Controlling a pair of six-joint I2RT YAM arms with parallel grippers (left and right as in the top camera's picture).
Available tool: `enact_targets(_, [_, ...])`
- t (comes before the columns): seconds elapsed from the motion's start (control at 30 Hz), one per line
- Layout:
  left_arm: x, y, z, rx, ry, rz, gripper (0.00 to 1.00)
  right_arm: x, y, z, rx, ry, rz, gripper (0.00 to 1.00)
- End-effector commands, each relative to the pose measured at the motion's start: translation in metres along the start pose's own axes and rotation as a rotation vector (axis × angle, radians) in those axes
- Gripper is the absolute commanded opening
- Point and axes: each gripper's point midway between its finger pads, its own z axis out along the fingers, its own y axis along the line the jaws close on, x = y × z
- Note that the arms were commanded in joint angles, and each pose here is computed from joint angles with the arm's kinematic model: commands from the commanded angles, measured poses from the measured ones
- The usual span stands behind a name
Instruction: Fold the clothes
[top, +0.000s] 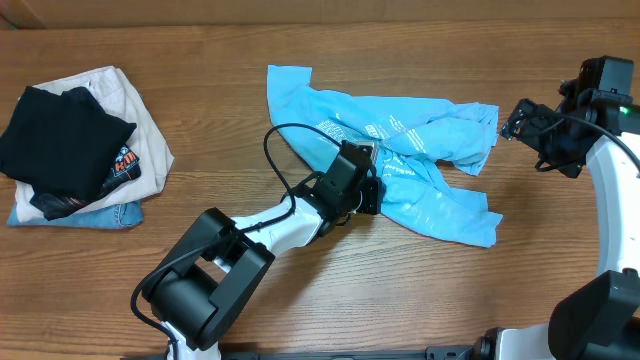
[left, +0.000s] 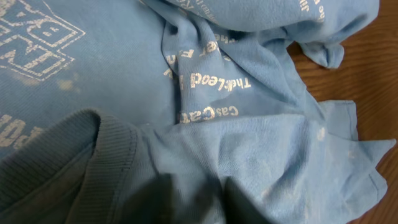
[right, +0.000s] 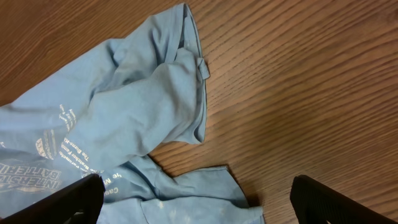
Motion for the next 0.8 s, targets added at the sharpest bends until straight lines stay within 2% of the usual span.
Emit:
enact_targets(0.0, [-0.008,0.009,0.001,-0.034,-0.025,-0.037,0.04,-0.006,0.004,-0.014,-0.015,-0.043,-0.005,1.00])
enact_targets(0.07, [-0.008,0.010,0.000,-0.038,-0.022,-0.056,0.04,-0.006,0.004,-0.014,-0.015,-0.043,-0.005,1.00])
enact_targets(0.1, [-0.007,0.011,0.000,-0.041,-0.018,-0.070,0.14,-0.006,0.004,-0.014,-0.015,-0.043,-0.005,1.00])
enact_targets(0.13, [-0.006,0.012,0.000,-0.043,-0.014,-0.081,0.46,-0.006,0.004,-0.014,-0.015,-0.043,-0.005,1.00])
enact_targets(0.17, [-0.004,0.012,0.000,-0.043,-0.006,-0.097,0.59,-0.006,0.004,-0.014,-0.015,-0.043,-0.005,1.00])
enact_targets(0.2, [-0.002,0.013,0.000,-0.045,0.002,-0.113,0.60,-0.006,0.004,-0.014,-0.015,-0.044,-0.005,1.00])
enact_targets(0.27, [0.005,0.018,0.000,-0.070,0.027,-0.172,0.75,-0.006,0.004,-0.014,-0.015,-0.044,-0.005,1.00])
enact_targets(0.3, [0.008,0.022,0.000,-0.094,0.032,-0.214,0.79,-0.006,0.004,-0.014,-0.015,-0.044,-0.005,1.00])
enact_targets(0.4, [0.008,0.038,-0.003,-0.178,-0.002,-0.326,0.85,-0.006,0.004,-0.014,-0.015,-0.044,-0.005,1.00])
enact_targets(0.47, [0.006,0.041,-0.003,-0.192,-0.015,-0.334,0.82,-0.006,0.004,-0.014,-0.015,-0.044,-0.005,1.00])
enact_targets(0.6, [0.004,0.046,-0.004,-0.217,-0.032,-0.332,0.41,-0.006,0.004,-0.014,-0.015,-0.043,-0.005,1.00])
enact_targets(0.77, [-0.007,0.070,-0.010,-0.297,-0.084,-0.361,0.17,-0.005,0.004,-0.014,-0.014,-0.041,-0.005,1.00])
